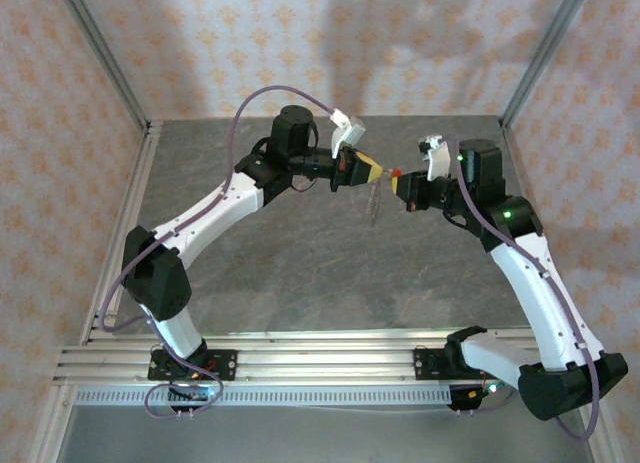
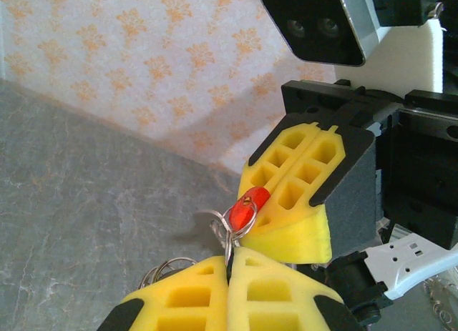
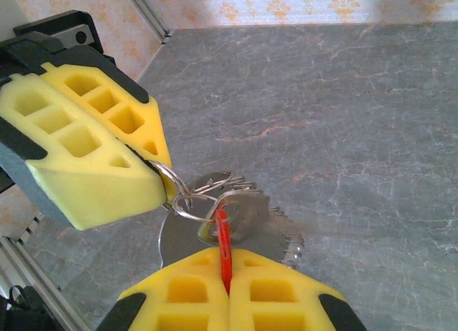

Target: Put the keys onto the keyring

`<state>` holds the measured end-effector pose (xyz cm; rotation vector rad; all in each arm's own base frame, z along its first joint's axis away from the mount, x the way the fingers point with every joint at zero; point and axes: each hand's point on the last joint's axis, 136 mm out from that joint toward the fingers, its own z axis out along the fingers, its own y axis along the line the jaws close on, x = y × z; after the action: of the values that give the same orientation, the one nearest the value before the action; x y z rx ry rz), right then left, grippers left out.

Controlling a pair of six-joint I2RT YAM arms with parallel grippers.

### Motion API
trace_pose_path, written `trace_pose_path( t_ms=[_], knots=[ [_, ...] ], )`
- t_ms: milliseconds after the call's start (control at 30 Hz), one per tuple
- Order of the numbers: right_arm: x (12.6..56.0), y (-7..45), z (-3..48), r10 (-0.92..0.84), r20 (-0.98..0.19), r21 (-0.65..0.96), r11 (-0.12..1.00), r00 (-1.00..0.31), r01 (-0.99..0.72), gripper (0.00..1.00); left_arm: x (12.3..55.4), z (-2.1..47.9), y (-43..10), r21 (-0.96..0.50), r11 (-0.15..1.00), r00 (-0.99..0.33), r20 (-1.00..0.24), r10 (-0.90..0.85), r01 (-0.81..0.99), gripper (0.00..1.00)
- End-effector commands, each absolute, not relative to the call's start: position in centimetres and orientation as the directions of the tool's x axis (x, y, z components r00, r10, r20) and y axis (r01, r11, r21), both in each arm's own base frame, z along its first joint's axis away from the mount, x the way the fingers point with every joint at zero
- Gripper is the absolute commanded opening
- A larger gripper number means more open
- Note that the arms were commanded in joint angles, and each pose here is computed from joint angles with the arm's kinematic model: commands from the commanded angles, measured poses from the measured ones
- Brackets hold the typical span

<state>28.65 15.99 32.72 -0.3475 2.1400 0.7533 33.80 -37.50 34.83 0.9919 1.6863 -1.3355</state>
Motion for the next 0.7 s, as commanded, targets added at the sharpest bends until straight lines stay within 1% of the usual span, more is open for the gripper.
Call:
trace_pose_path(
  t_ms=[0,367,667],
  knots=[
    [28.8,15.3,33.1,0.021,-0.782,0.386,0.801,-0.623,-0.457,0.0,34.2,36.9,-36.9,-0.347,0.167,-0.363,-0.928,0.081,0.923,0.0],
    [28.9,16.8,32.8,0.035,-0.777,0.428,0.761,-0.628,-0.488,0.0,34.3,36.9,-37.2,-0.358,0.161,-0.373,-0.925,0.074,0.92,0.0],
    [28.8,17.7,30.3,-0.001,-0.752,0.429,0.759,-0.66,-0.49,0.0,34.7,37.2,-37.4,-0.37,0.16,-0.381,-0.923,0.046,0.915,0.0]
  ],
)
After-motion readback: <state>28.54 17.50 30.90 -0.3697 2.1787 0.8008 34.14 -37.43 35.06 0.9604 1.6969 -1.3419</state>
